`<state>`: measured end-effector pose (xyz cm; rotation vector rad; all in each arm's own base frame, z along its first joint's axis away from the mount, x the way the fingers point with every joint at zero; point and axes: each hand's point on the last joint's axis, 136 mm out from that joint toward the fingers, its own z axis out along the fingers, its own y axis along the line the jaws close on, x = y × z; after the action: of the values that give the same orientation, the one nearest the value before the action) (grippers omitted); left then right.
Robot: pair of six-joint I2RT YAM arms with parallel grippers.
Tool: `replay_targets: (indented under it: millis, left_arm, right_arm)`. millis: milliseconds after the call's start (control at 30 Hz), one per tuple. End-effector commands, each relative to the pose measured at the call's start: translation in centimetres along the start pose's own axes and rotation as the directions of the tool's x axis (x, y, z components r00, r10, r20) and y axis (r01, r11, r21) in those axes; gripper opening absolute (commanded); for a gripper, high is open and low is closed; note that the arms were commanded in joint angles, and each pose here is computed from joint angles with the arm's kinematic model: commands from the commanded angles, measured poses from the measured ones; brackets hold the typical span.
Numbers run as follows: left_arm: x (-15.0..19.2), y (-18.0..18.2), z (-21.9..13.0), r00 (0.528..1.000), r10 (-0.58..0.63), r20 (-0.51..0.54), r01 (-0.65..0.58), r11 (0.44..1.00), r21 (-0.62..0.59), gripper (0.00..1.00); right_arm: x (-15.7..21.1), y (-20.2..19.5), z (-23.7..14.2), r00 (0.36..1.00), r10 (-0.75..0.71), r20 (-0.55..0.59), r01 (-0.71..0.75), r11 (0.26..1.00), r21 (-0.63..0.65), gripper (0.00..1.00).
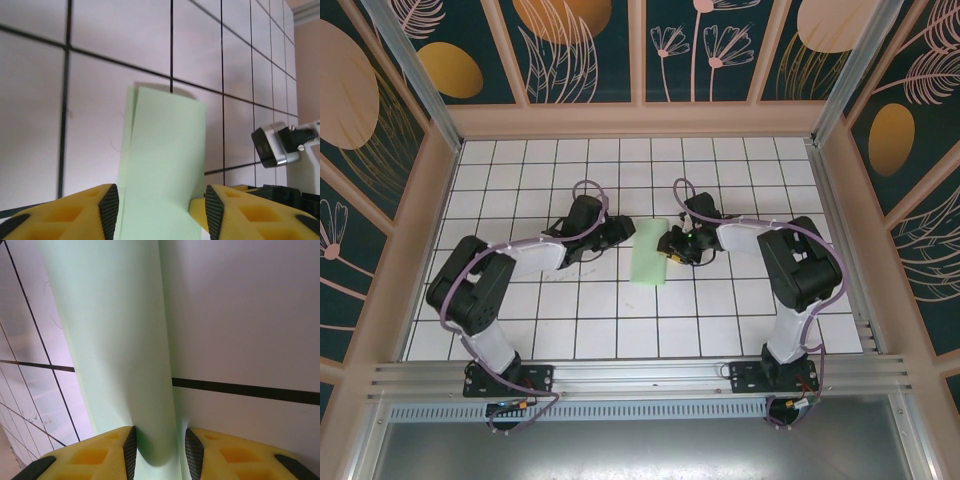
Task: Fold a paper plane with a square sheet of paper (pick it up from the middle)
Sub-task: Hold the square sheet of paper at the center of the table.
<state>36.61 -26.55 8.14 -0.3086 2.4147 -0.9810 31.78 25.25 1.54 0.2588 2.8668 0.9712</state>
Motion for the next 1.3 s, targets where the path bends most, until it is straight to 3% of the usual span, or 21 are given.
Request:
replay_targets:
  millis: [0, 333, 533, 1267]
  left_arm:
    - [-2.2, 1.9, -1.9, 0.993, 0.055, 0.106, -0.039, 0.989, -0.145, 0.56]
    - [-4.6, 3.9, -5.1, 0.964, 0.11, 0.24, -0.053, 0.971, -0.233, 0.8]
    - [-4.4, 4.7, -5.1, 0.967, 0.109, 0.231, -0.058, 0.974, -0.22, 0.98]
    - [-1.7, 2.2, -2.7, 0.98, 0.178, 0.089, -0.176, 0.984, -0.028, 0.97]
  right_arm:
    - [2.1, -8.2, 3.0, 0.997, 0.077, -0.027, -0.066, 0.954, 0.292, 0.38]
    - [3.8, -10.7, 4.8, 0.99, 0.08, -0.114, -0.027, 0.914, 0.406, 0.42]
    - [4.2, -11.7, 5.5, 0.988, 0.075, -0.137, -0.002, 0.882, 0.472, 0.43]
    - [4.3, -13.7, 6.3, 0.983, 0.047, -0.179, 0.058, 0.842, 0.537, 0.44]
